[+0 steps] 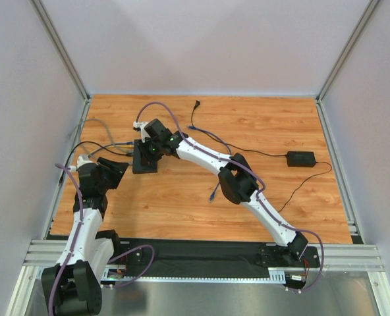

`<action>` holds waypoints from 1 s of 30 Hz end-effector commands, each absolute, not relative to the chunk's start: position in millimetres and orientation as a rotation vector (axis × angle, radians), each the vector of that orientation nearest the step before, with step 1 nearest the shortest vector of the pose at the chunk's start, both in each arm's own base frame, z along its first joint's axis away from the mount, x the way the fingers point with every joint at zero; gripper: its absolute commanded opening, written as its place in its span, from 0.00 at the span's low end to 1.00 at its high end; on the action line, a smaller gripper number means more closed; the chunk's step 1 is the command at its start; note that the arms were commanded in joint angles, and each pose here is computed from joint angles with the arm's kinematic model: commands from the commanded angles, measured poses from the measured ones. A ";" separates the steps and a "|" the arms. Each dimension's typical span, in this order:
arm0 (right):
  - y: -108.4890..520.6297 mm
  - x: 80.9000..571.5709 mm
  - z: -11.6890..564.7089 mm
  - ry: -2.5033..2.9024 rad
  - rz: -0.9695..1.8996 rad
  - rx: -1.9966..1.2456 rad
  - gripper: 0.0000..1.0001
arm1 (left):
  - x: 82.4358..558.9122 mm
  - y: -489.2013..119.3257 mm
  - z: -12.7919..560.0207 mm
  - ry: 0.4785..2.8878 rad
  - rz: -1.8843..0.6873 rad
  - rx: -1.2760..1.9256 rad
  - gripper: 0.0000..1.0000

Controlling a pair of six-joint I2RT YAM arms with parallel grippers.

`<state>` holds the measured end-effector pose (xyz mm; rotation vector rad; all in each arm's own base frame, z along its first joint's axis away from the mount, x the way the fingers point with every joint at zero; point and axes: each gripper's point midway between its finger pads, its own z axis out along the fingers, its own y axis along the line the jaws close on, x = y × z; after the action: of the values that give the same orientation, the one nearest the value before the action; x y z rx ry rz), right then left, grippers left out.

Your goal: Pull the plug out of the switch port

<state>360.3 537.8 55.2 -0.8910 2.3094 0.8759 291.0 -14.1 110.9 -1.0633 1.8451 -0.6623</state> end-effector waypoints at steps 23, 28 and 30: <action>538.0 380.7 39.2 2.305 0.840 -0.854 0.24 | 315.2 11.9 79.8 1.779 -0.583 -1.220 0.55; 536.8 379.4 38.8 2.318 0.866 -0.849 0.23 | 332.9 12.4 70.5 1.776 -0.640 -1.231 0.54; 537.4 378.2 38.7 2.319 0.875 -0.851 0.23 | 338.2 8.2 68.7 1.771 -0.690 -1.224 0.47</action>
<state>371.5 540.6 52.3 -0.8686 2.2990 0.8884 310.9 5.4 40.9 -1.2937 1.8829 -0.5940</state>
